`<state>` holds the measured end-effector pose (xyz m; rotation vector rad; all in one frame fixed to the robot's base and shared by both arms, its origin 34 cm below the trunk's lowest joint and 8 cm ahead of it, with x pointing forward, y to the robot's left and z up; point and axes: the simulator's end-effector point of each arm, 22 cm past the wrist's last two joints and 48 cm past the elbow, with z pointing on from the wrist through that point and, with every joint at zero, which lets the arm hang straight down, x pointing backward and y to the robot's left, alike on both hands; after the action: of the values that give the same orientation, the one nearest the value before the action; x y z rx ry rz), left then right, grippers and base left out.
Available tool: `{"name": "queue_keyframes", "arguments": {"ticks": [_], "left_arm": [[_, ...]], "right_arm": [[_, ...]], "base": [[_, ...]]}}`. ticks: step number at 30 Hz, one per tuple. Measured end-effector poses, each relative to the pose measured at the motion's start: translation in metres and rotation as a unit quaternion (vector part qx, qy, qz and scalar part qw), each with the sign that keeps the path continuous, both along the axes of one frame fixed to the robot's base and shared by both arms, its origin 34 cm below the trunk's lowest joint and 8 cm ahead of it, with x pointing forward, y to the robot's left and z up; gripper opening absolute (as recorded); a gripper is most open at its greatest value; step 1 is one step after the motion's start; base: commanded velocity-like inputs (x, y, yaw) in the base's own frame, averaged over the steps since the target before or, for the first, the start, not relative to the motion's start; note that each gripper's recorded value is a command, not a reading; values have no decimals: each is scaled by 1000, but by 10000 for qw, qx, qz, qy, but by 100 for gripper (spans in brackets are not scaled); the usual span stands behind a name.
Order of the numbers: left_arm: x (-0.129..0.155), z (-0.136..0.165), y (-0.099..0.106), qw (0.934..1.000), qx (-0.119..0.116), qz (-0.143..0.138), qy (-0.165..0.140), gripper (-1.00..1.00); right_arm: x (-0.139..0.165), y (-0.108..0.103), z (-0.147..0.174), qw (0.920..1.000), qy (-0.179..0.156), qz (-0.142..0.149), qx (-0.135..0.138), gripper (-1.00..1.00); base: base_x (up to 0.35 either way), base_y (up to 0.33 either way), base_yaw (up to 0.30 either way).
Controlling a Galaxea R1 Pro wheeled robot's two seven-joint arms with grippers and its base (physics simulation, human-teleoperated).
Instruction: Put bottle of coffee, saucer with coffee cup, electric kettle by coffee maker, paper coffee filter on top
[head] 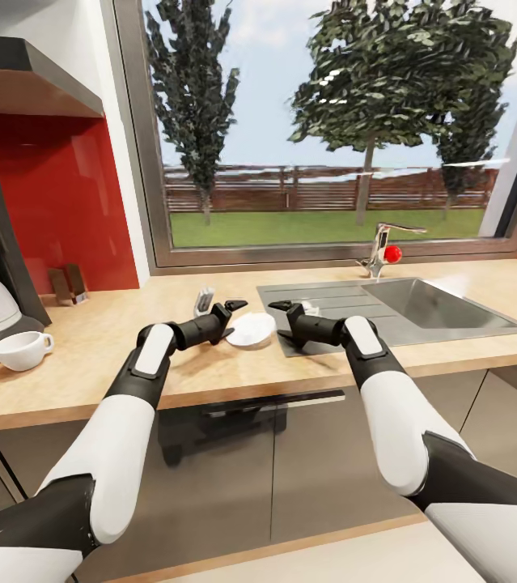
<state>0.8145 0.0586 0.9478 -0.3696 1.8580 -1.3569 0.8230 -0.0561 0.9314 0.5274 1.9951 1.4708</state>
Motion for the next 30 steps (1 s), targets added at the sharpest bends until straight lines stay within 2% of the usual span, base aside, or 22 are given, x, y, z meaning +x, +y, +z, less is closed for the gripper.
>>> {"name": "queue_keyframes", "arguments": {"ticks": [6, 10, 24, 30], "left_arm": [[1, 0, 2, 9999, -109, 18, 33, 100], [1, 0, 4, 10000, -34, 43, 15, 100], [1, 0, 4, 10000, -12, 53, 10, 100], [1, -1, 4, 10000, 4, 51, 6, 100]], "right_arm": [[0, 2, 0, 10000, 10, 24, -14, 100], [0, 2, 0, 10000, 11, 28, -6, 100], [0, 3, 0, 10000, 14, 40, -13, 100], [-2, 8, -1, 9998, -15, 118, -152, 100]], "base": [[0, 0, 0], [0, 0, 0], [0, 0, 0], [0, 0, 0]]}}
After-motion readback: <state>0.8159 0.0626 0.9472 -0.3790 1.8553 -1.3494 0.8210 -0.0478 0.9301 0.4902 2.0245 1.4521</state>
